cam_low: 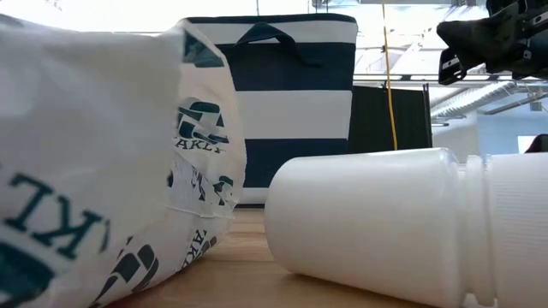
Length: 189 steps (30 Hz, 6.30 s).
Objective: Pick & place medical supplies in basket/bin
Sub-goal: Put the mailer bag into the blue bin
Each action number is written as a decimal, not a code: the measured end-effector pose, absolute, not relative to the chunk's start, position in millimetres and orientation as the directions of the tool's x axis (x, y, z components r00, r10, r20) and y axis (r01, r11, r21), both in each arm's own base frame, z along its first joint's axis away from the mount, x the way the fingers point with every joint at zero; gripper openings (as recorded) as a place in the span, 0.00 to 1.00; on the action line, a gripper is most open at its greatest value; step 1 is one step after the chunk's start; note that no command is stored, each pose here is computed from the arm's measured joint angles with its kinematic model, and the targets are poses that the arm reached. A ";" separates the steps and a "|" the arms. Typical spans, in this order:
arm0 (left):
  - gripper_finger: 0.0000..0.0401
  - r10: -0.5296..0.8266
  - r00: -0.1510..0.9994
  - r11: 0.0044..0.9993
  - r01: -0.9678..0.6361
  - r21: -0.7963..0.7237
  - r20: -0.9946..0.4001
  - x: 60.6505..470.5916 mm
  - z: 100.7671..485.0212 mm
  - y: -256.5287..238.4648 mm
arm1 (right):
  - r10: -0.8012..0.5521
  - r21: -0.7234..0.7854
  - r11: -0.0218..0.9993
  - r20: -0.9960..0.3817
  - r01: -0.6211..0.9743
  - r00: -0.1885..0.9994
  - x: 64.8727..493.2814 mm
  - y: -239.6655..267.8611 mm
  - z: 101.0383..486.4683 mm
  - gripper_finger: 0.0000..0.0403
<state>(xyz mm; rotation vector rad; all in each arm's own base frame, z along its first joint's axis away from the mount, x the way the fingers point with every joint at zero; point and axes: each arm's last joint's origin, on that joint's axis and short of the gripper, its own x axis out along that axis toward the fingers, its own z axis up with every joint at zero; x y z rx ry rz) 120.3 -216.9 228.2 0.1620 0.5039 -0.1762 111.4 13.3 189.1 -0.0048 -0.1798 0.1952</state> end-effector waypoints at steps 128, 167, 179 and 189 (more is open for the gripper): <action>0.00 -0.414 0.896 0.902 0.380 0.206 0.161 60.1 252.4 -38.7 | 0.124 0.105 0.985 0.123 -0.137 0.985 113.6 11.6 183.8 0.00; 0.00 0.326 0.942 0.886 -0.335 0.322 0.083 172.7 493.5 -9.1 | 0.119 0.053 0.990 0.187 -0.131 0.975 112.7 11.4 190.0 0.00; 0.00 0.274 0.957 0.940 -0.247 0.234 -0.091 254.1 473.9 110.0 | 0.119 0.052 0.990 0.187 -0.131 0.975 112.7 11.4 189.9 0.00; 0.00 0.205 0.971 0.970 -0.183 0.161 -0.126 300.2 431.6 193.4 | 0.119 0.031 0.991 0.189 -0.127 0.975 112.7 11.4 190.2 0.00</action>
